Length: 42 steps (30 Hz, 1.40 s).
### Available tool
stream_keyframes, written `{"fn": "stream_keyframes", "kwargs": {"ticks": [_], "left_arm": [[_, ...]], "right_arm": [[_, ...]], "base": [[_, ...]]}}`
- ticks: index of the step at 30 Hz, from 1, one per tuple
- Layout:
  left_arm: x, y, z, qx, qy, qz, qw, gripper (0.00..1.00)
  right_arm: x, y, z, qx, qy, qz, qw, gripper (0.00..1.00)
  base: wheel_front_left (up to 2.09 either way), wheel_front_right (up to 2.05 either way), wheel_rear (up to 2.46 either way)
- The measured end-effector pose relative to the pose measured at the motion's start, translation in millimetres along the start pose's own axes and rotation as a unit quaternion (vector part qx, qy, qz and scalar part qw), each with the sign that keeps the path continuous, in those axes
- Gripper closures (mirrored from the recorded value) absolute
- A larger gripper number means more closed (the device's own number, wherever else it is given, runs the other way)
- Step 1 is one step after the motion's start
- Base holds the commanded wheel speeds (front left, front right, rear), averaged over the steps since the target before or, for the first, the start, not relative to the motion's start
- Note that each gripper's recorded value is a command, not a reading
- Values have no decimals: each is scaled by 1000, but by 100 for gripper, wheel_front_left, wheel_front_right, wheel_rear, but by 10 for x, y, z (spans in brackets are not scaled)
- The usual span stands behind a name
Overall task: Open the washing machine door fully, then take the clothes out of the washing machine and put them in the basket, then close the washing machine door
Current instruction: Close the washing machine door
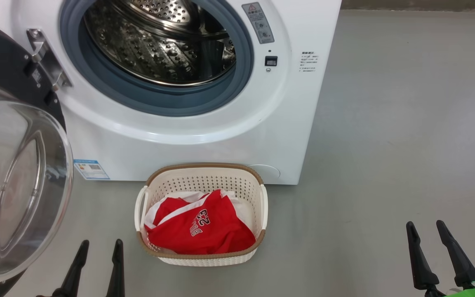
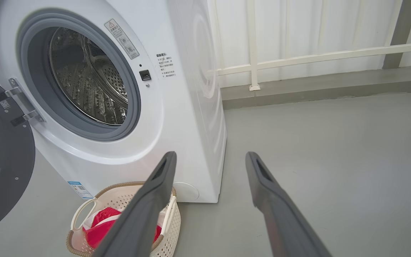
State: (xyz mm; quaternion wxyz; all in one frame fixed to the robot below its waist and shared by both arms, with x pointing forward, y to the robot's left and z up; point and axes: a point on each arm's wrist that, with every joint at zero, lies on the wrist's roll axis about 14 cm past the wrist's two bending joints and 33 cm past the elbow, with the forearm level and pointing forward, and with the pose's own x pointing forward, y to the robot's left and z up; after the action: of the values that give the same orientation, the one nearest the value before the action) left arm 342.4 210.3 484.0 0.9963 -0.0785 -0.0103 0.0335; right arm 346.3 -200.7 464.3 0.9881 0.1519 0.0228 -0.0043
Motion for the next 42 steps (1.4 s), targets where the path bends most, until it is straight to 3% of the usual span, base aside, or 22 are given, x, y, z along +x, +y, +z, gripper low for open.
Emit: {"fn": "stream_keyframes", "kwargs": {"ticks": [14, 24, 35, 42], "left_arm": [[-126, 193, -34, -7, 6, 44, 999, 0], [-358, 502, 13, -14, -2, 116, 993, 0], [-893, 885, -30, -23, 3, 210, 977, 0], [-1284, 1117, -10, -29, -5, 272, 962, 0]], "right_arm": [[124, 251, -100, -5, 18, 46, 999, 0], [281, 724, -242, -10, 40, 125, 991, 0], [385, 1397, -431, -16, 69, 231, 970, 0], [361, 1903, -538, -15, 84, 305, 949, 0]], "base": [[0, 0, 0], [0, 0, 0], [0, 0, 0], [0, 0, 0]]}}
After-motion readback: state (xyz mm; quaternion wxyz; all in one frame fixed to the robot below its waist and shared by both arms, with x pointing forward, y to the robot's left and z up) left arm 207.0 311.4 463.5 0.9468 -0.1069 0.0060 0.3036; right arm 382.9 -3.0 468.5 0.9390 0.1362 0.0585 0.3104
